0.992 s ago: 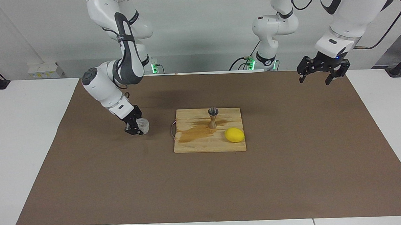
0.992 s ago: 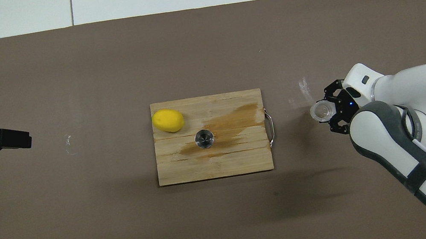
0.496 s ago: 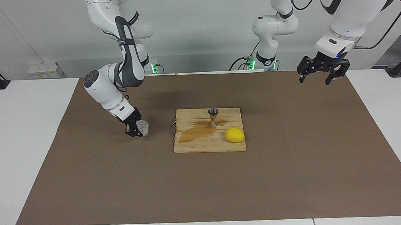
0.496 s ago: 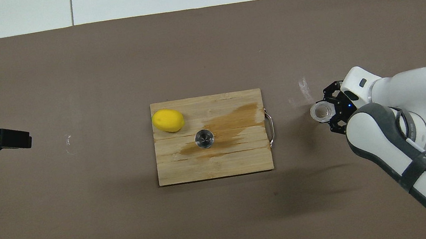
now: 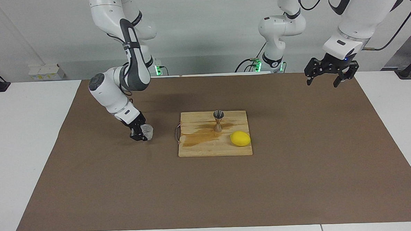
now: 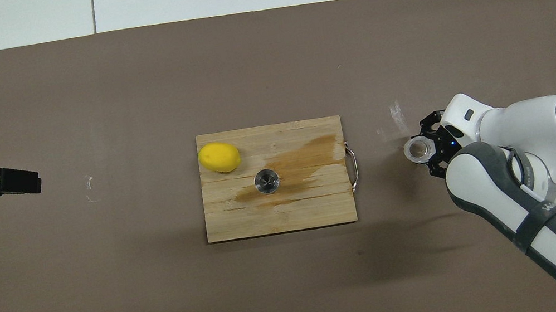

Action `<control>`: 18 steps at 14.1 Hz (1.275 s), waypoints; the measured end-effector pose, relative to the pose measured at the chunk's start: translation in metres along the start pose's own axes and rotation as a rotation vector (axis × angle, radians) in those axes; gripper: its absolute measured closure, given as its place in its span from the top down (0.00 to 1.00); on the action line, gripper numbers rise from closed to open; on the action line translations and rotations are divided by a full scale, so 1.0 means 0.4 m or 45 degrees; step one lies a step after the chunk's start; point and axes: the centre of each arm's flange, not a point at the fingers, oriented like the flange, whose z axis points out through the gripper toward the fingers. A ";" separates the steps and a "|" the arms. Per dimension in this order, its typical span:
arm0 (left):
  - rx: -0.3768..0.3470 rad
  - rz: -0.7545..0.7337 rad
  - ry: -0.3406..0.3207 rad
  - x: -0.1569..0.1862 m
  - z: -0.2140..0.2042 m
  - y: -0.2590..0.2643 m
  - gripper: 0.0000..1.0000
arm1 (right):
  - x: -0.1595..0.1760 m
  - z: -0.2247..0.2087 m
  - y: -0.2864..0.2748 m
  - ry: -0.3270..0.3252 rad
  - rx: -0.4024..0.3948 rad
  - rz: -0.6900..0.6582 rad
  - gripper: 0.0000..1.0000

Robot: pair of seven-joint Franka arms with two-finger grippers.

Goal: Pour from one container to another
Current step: 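Lower the glass cup onto the mat beside the board, then open the right gripper and release the glass cup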

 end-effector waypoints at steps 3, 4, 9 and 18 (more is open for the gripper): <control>0.000 0.000 0.000 0.000 0.000 0.000 1.00 | -0.003 0.004 -0.005 -0.003 0.000 -0.010 0.53; 0.000 0.000 0.000 0.000 0.000 0.000 1.00 | -0.003 0.004 -0.005 -0.003 0.000 -0.011 0.53; 0.000 0.000 0.000 0.000 0.000 0.000 1.00 | -0.003 0.005 -0.006 -0.003 0.001 -0.011 0.57; 0.000 0.000 -0.001 0.001 0.001 0.000 1.00 | -0.002 -0.021 0.006 0.000 -0.020 -0.022 1.00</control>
